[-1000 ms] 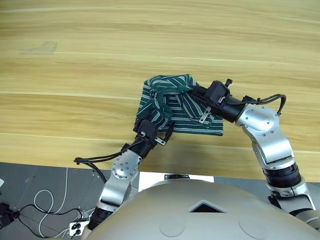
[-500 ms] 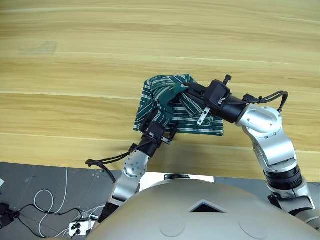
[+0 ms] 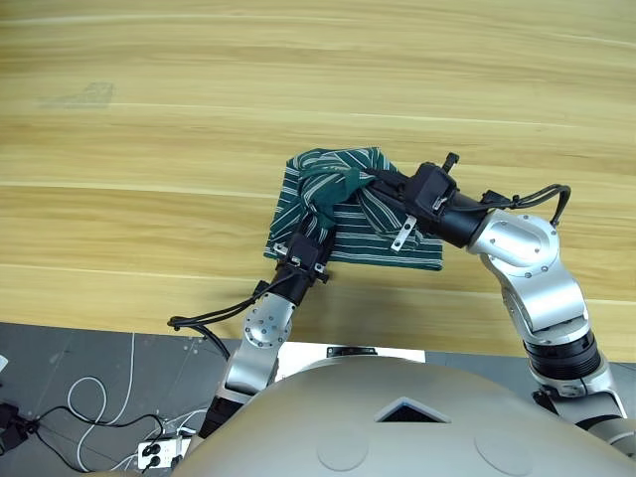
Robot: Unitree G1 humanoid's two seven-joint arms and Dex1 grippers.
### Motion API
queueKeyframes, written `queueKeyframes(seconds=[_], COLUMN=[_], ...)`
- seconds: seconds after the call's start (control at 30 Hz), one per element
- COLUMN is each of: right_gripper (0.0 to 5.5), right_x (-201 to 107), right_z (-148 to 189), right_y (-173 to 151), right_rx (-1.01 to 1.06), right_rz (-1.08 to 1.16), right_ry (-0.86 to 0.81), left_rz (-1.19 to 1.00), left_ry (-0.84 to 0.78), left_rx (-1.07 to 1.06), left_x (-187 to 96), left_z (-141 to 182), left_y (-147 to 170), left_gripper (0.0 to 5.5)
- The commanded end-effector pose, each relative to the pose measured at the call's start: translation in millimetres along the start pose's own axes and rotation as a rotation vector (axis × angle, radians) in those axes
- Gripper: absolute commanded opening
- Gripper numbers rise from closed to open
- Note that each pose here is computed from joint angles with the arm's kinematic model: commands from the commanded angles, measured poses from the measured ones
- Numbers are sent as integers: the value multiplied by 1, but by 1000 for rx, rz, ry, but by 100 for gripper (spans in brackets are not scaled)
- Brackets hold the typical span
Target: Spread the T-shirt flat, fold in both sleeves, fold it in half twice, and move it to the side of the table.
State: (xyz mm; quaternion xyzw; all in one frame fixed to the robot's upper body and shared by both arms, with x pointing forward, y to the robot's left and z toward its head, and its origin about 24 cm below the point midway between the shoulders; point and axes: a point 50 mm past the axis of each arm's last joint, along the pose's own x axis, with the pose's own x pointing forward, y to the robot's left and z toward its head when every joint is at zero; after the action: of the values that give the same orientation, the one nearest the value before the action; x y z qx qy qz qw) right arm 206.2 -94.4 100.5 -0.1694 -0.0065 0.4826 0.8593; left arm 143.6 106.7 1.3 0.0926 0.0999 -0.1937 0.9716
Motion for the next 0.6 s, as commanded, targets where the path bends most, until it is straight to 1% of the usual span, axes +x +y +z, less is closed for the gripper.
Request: queueKeyframes(seconds=[0.03, 0.17, 0.23, 0.33, 0.5, 0.57, 0.6], right_gripper=[0, 0, 0, 0, 0, 0, 0], right_x=[1, 2, 3, 3, 0, -4, -7], right_z=[0, -2, -4, -11, -23, -25, -25], right_y=[1, -2, -4, -7, -14, -23, -30], right_rx=[-3, -2, -2, 6, 21, 24, 27], right_rz=[4, -4, -10, -25, -60, -100, -132], right_ry=[3, 8, 15, 37, 68, 67, 62], left_rz=[-5, -12, -24, -37, -17, 17, 46], left_ry=[9, -7, -20, -46, -105, -173, -215], left_rx=[18, 29, 42, 71, 52, 47, 64], left_x=[1, 2, 3, 4, 3, 3, 3], left_z=[-2, 1, 3, 9, 28, 48, 62], left_y=[1, 2, 4, 9, 31, 54, 71], left_gripper=[154, 89, 43, 3, 1, 1, 1])
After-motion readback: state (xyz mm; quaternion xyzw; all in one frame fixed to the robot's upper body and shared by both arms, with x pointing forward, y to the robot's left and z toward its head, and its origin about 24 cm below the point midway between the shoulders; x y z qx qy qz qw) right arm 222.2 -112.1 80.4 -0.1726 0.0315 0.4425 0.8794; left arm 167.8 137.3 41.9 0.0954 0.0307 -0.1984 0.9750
